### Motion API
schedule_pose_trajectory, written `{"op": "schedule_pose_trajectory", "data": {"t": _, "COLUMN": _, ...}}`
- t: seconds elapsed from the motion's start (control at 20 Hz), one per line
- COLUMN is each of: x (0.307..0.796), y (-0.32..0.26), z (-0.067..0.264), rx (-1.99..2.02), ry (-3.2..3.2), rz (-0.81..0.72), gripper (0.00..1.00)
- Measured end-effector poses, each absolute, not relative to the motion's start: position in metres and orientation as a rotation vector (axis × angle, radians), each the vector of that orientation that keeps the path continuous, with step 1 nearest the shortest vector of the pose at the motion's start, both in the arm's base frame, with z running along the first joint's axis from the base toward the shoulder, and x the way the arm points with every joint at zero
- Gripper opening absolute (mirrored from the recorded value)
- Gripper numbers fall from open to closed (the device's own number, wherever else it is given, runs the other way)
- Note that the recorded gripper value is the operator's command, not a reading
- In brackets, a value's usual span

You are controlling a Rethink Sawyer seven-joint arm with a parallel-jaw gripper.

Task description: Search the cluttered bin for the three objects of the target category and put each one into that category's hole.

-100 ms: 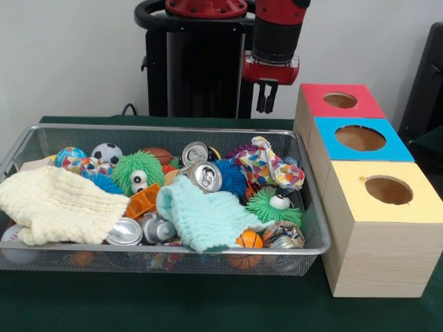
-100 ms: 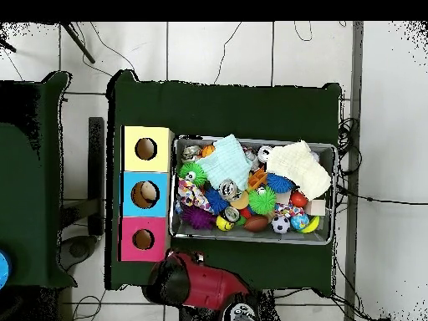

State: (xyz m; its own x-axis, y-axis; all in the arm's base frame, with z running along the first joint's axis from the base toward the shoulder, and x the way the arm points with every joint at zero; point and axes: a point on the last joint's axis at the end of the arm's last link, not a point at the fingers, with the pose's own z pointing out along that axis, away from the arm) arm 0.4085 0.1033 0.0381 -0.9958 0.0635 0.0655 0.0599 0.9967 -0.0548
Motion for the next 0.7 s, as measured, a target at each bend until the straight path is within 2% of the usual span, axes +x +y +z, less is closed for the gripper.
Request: {"op": "schedule_pose_trajectory", "data": {"t": 0.7, "x": 0.430, "y": 0.106, "z": 0.042, "rx": -0.086, "ry": -3.078, "rz": 0.074, "gripper": 0.00}}
